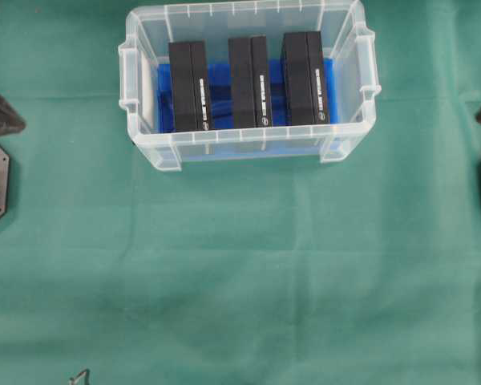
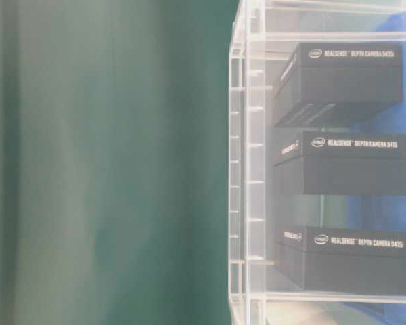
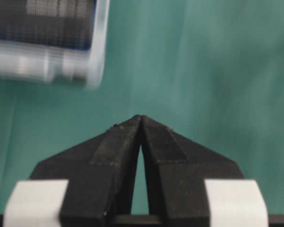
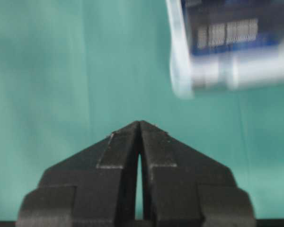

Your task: Take the box out of the case with both arms.

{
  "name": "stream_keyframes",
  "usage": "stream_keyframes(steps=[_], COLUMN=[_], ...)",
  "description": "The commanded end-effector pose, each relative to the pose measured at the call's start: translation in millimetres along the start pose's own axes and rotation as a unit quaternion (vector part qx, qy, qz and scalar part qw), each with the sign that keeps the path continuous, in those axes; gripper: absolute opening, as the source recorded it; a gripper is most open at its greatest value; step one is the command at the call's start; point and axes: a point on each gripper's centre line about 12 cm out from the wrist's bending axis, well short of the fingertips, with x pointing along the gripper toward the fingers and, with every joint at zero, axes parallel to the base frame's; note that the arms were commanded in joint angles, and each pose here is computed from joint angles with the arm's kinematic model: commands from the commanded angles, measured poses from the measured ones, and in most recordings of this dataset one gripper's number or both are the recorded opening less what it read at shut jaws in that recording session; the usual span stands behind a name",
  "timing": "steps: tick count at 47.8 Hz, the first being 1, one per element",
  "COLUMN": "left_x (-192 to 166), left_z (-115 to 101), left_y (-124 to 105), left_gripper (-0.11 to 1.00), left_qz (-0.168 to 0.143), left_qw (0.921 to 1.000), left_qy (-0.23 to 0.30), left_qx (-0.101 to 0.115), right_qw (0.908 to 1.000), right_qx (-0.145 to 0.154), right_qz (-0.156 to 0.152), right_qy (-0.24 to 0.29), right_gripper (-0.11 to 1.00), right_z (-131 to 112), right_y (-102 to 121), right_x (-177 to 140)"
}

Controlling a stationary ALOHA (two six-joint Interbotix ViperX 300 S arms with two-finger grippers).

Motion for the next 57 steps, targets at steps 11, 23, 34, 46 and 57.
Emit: stream_keyframes(steps=[11, 23, 34, 46, 57], left_x=[0.8, 2.0, 3.1, -0.5, -1.2], left_z=[-8.3, -7.0, -6.2, -10.9, -13.5], left_y=[-2.6, -1.7, -0.5, -0.2, 1.2], left_gripper=[0.02, 0.02, 0.02, 0.02, 0.02], left_qz=[0.04, 0.053, 0.087, 0.126, 0.14], left_qw=[0.9843, 0.9834, 0.959, 0.8614, 0.8093], left_qy=[0.172, 0.168, 0.156, 0.126, 0.111], left_qx=[0.006, -0.041, -0.22, -0.476, -0.56], right_qw=[0.9878, 0.9914, 0.9726, 0.9143, 0.863], right_qx=[0.0, 0.04, 0.191, 0.379, 0.484], right_qz=[-0.042, -0.041, -0.066, -0.104, -0.114], right_qy=[0.15, 0.118, 0.115, 0.099, 0.088], right_gripper=[0.02, 0.02, 0.02, 0.02, 0.02], right_z=[-12.3, -4.7, -3.0, 0.7, 5.5], right_y=[-3.3, -1.9, -2.4, -4.7, -3.0], right_x=[-2.5, 1.5, 5.7, 12.4, 21.3])
